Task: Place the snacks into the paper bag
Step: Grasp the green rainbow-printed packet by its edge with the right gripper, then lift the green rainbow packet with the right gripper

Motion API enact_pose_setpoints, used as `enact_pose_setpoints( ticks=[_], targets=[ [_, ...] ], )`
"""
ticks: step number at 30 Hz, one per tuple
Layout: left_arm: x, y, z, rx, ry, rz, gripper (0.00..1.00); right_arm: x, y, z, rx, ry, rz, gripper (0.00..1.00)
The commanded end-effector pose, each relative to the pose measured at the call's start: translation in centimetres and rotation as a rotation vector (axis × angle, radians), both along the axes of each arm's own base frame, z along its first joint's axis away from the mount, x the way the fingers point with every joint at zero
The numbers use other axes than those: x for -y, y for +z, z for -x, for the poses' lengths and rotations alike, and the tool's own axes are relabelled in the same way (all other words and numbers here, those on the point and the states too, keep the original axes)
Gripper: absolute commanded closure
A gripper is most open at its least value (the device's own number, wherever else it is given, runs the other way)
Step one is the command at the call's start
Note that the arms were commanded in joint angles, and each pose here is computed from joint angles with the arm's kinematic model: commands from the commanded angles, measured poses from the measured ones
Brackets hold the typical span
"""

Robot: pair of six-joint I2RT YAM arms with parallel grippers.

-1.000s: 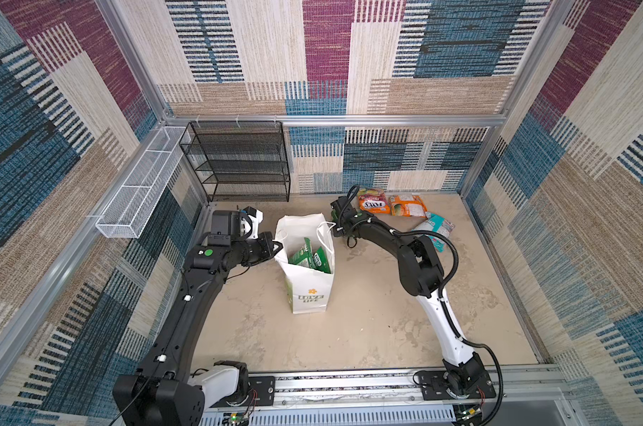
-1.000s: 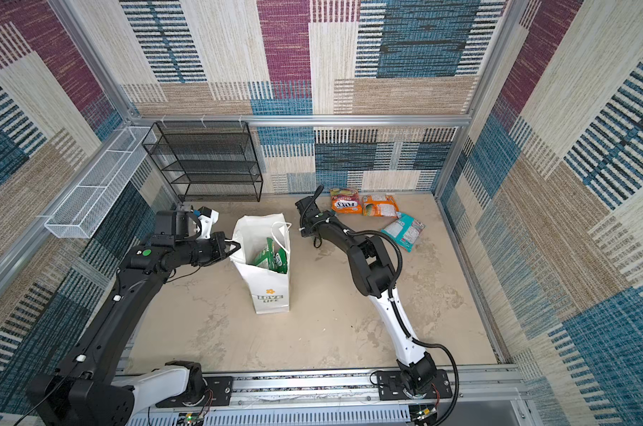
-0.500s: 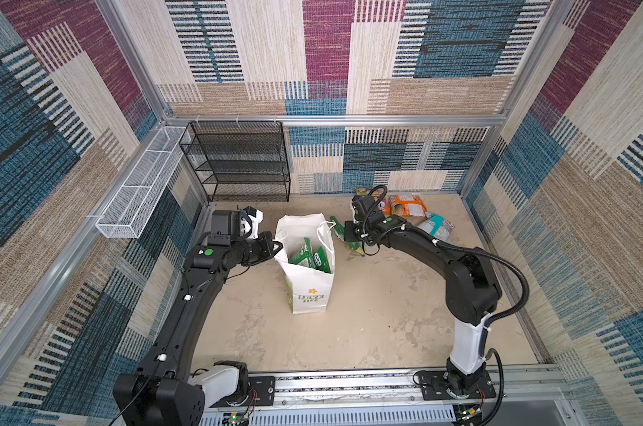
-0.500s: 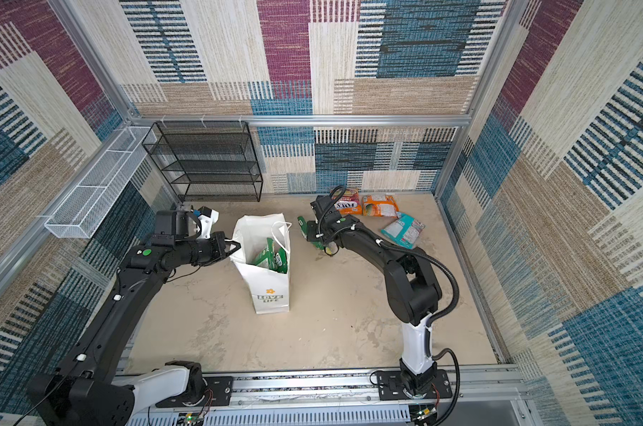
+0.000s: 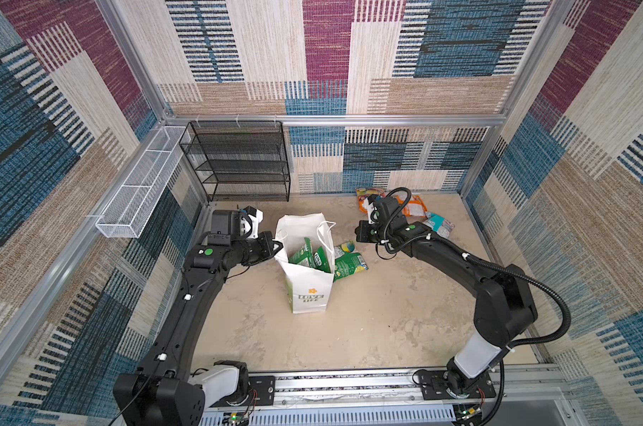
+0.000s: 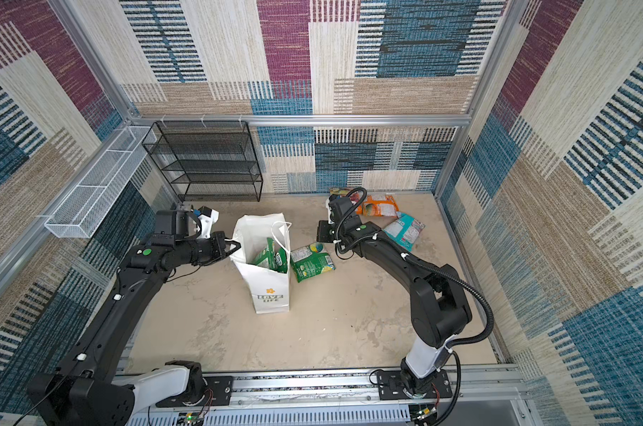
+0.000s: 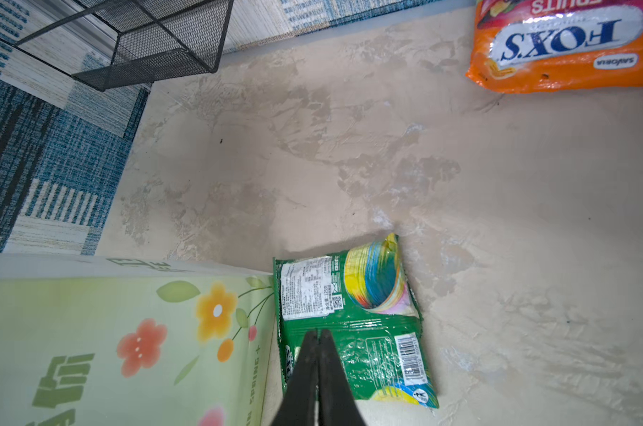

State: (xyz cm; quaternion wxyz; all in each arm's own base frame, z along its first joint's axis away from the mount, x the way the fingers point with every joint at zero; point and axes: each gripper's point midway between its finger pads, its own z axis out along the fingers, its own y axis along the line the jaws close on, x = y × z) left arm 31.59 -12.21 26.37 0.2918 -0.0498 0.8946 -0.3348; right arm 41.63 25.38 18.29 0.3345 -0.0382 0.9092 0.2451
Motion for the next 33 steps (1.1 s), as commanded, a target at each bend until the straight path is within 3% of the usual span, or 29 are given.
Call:
enact_pose_setpoints(
  ticks=[1, 2, 5, 11, 15, 19, 23, 28, 33],
  targets=[
    [0.5, 1.0, -0.4, 0.039, -0.021, 0.027, 1.0, 0.7, -1.8, 0.2, -0.031, -0.027, 0.035, 0.5],
    [0.4, 1.0, -0.4, 0.04, -0.02, 0.025, 1.0, 0.8, -2.7, 0.4, -0.047, -0.026, 0.043, 0.39],
    [0.4, 1.0, -0.4, 0.042, -0.019, 0.025, 1.0, 0.9, -5.2, 0.6, -0.091, -0.017, 0.076, 0.21],
    [0.4, 0.9, -0.4, 0.037, -0.019, 0.024, 1.0, 0.7, -10.0, 0.3, -0.166, 0.012, 0.127, 0.12],
    [0.4, 0.9, -0.5, 0.038, -0.019, 0.025, 1.0, 0.6, -12.2, 0.2, -0.205, 0.029, 0.154, 0.1],
    [0.4, 0.9, -0.4, 0.037, -0.019, 0.025, 1.0, 0.2, -13.9, 0.6, -0.247, 0.051, 0.153, 0.18],
    [0.4, 0.9, -0.5, 0.037, -0.018, 0.024, 1.0, 0.0, -14.6, 1.0, -0.264, 0.066, 0.136, 0.34],
    [0.4, 0.8, -0.5, 0.034, -0.018, 0.023, 1.0, -0.1, -14.8, 1.3, -0.276, 0.072, 0.131, 0.67],
    [0.4, 0.8, -0.5, 0.033, -0.019, 0.024, 1.0, -0.5, -13.4, 1.8, -0.28, 0.078, 0.095, 0.88]
  ],
)
